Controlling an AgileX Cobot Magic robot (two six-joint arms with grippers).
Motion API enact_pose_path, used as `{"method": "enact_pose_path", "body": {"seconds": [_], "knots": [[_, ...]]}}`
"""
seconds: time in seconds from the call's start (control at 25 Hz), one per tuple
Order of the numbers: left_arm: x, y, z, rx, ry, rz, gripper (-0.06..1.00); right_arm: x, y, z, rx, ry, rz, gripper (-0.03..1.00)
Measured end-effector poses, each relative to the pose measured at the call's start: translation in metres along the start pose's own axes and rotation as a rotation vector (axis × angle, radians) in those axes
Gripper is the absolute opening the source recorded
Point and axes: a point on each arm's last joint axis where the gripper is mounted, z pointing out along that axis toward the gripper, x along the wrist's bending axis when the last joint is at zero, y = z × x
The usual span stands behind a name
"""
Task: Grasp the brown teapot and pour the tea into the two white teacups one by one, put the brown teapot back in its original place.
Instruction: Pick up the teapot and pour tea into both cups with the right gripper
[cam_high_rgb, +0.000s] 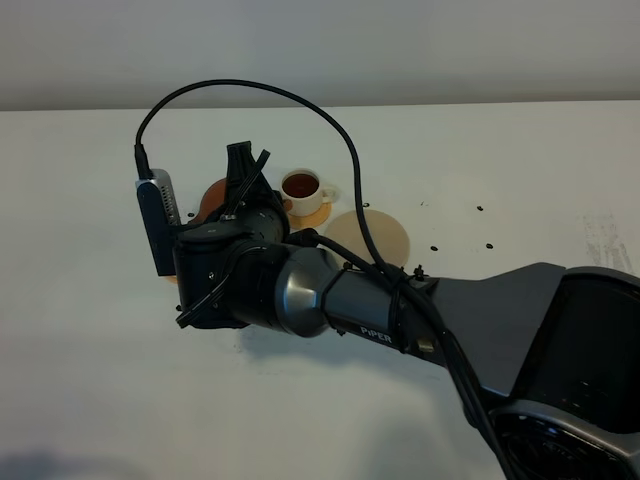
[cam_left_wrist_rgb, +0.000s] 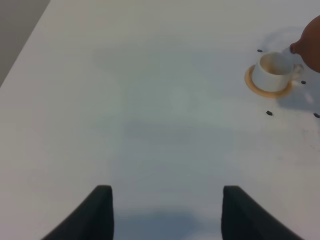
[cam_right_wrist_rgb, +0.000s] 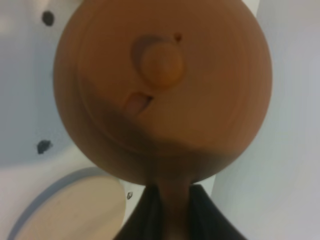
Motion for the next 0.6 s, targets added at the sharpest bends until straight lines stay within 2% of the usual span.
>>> {"method": "enact_pose_path", "body": {"seconds": [0.6], "knots": [[0.0,0.0,0.0,0.0,0.0,0.0,0.5,-0.0015,0.0054,-0.0063,-0.008,-0.056,-0.076,0.09]]}}
